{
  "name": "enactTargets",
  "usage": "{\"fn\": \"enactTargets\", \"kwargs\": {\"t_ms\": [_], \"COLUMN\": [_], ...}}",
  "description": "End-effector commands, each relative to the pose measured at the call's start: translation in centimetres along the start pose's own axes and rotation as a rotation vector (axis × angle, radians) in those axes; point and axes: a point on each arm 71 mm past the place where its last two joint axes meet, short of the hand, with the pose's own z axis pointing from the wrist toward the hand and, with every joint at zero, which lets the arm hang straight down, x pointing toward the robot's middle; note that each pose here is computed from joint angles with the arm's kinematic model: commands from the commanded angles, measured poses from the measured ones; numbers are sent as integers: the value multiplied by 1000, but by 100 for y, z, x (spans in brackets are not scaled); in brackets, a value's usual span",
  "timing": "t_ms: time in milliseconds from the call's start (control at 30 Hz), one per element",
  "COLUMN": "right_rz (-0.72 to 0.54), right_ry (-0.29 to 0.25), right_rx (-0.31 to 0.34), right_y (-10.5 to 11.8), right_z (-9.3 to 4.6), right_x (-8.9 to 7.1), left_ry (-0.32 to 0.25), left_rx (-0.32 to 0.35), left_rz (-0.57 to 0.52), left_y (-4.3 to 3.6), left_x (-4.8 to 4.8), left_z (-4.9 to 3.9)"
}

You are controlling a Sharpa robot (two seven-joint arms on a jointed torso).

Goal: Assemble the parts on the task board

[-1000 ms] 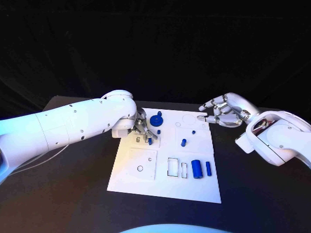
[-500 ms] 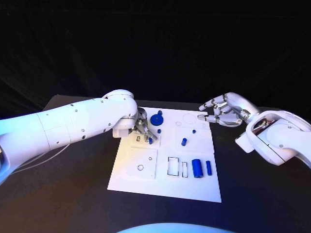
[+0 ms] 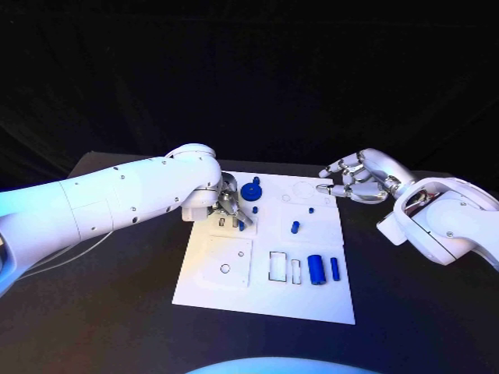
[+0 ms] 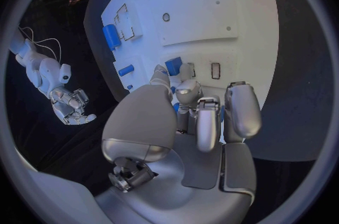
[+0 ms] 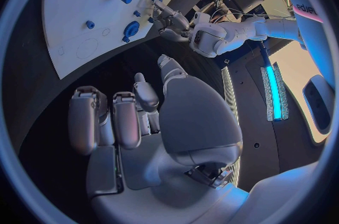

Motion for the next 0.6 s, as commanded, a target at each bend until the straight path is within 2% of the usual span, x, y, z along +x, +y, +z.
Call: {"fn": "enactTargets", "kwargs": {"t_ms": [33, 600], "right_rz": [-5, -6], "right_ry": [15, 11], "right_rx": [-1, 5], "right_y": [-2, -26], "right_z": [2, 6], "right_x": [19, 14], "left_ry": [24, 39], "left_rx": [23, 39], "left_rz": [-2, -41], "left_y": [-37, -26], "left_x": [23, 30], "left_z": [-3, -8]}}
